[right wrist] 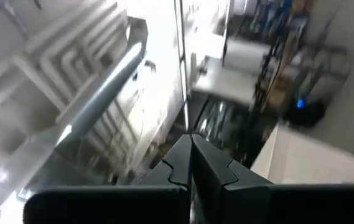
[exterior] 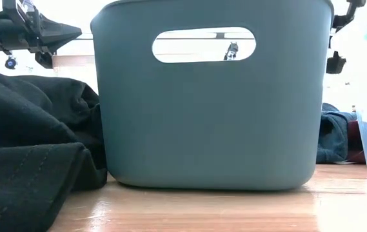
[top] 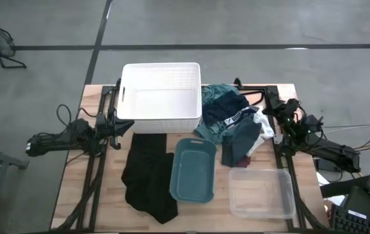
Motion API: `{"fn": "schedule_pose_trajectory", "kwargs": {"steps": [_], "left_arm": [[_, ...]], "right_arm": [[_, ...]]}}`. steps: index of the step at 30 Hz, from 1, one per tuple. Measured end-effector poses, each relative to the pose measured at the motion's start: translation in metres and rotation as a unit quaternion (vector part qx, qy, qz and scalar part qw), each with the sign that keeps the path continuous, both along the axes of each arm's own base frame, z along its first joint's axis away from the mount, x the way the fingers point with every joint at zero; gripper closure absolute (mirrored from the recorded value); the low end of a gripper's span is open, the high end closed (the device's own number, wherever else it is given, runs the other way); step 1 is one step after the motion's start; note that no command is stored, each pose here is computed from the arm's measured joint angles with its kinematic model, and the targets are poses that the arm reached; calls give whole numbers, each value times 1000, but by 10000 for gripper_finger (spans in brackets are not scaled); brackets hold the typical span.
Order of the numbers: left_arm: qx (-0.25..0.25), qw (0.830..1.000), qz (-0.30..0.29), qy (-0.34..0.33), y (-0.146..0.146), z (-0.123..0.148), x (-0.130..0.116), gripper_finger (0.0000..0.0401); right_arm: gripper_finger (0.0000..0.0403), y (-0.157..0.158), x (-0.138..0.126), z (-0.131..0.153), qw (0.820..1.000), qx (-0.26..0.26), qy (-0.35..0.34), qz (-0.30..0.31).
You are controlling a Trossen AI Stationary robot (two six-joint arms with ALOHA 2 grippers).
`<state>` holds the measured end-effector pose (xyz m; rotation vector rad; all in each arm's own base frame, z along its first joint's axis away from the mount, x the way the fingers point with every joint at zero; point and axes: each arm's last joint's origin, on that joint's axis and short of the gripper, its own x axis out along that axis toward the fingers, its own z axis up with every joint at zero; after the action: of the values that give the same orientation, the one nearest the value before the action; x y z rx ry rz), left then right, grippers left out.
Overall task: Pick & Place Cloths
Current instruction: Put the gray boxers into the transparent bin
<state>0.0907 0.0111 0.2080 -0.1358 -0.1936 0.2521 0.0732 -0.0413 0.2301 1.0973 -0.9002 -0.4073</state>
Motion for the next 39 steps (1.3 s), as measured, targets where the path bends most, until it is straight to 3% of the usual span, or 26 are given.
{"fn": "schedule_pose_trajectory", "kwargs": {"steps": [4, 7, 9, 12, 17, 20, 22, 28, 30, 35, 39], "left_arm": [[0, 1000, 0, 0, 0, 0, 0, 378], [0, 1000, 0, 0, 0, 0, 0, 378], [0, 1000, 0, 0, 0, 0, 0, 378], [0, 1000, 0, 0, 0, 0, 0, 378], [0, 1000, 0, 0, 0, 0, 0, 378], [0, 1000, 0, 0, 0, 0, 0, 378], [0, 1000, 0, 0, 0, 0, 0, 378], [0, 1000, 0, 0, 0, 0, 0, 378], [0, 1000, 0, 0, 0, 0, 0, 378], [0, 1000, 0, 0, 0, 0, 0, 378], [0, 1000, 0, 0, 0, 0, 0, 378]], "right_arm": [[394, 0, 12, 15, 996, -7, 42, 85], [394, 0, 26, 32, 976, 5, 137, 168], [394, 1, 33, 40, 945, 27, 235, 226], [393, 5, 34, 52, 877, 61, 383, 284], [364, 10, 23, 74, 763, 82, 560, 312], [328, 10, 19, 83, 706, 89, 630, 313], [298, 8, 23, 85, 682, 94, 655, 312], [204, -3, 45, 76, 643, 120, 702, 280], [181, -6, 52, 66, 620, 124, 722, 283], [151, -11, 64, 45, 566, 126, 758, 299], [149, -14, 68, 31, 537, 124, 785, 283]]}}
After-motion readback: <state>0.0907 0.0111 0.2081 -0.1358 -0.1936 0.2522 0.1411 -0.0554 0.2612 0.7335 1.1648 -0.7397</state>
